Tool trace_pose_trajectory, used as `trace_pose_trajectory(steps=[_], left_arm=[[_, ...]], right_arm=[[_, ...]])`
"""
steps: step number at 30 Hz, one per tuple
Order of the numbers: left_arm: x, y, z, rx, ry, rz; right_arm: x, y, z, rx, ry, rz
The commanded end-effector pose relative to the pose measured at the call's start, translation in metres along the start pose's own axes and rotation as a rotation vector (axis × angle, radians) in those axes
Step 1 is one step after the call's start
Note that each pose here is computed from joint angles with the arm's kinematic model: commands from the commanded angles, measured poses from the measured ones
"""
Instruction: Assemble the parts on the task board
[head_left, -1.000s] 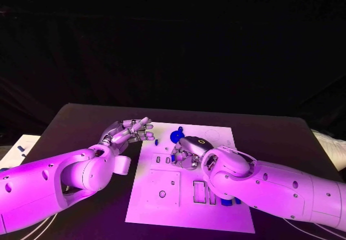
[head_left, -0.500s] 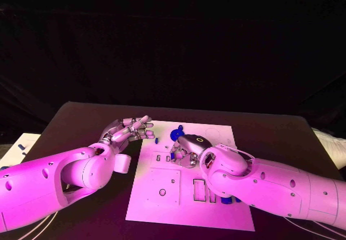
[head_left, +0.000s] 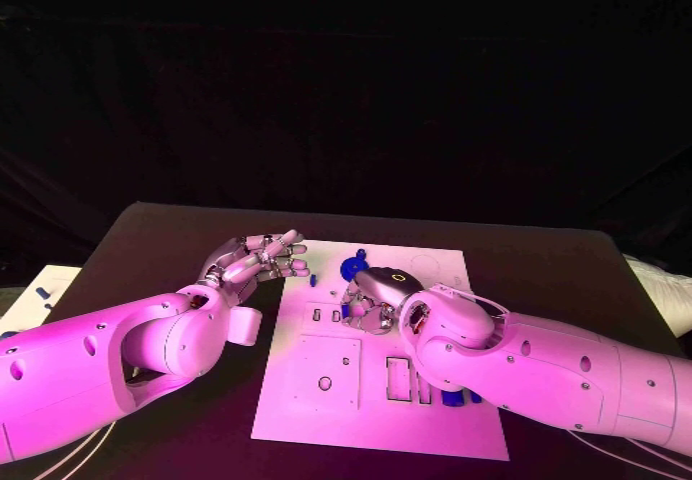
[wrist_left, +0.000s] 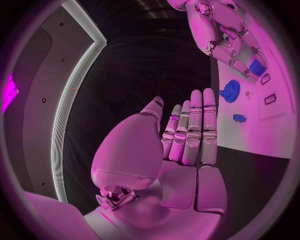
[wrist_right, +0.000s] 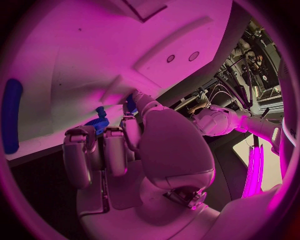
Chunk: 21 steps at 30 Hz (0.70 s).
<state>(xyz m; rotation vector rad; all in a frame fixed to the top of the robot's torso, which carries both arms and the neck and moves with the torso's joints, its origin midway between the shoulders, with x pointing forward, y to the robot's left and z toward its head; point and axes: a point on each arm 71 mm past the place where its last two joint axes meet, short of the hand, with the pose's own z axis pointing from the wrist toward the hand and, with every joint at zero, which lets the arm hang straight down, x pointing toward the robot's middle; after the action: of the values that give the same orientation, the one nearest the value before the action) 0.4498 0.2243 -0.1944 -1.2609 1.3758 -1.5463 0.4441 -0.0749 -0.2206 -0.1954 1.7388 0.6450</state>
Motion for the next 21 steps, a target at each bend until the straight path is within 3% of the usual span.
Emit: trace_pose_trajectory(steps=[1, 21], left_arm=[[0.0029, -0.0007, -0.0001, 0.007, 0.022, -0.012], [0.0025, -0.0004, 0.0001, 0.004, 0.022, -0.012]], right_arm=[[0.0133, -0.0062, -0.0020, 0.040, 0.093, -0.042], [0.0112, -0.0063, -0.0022, 0.056, 0.052, -0.035]])
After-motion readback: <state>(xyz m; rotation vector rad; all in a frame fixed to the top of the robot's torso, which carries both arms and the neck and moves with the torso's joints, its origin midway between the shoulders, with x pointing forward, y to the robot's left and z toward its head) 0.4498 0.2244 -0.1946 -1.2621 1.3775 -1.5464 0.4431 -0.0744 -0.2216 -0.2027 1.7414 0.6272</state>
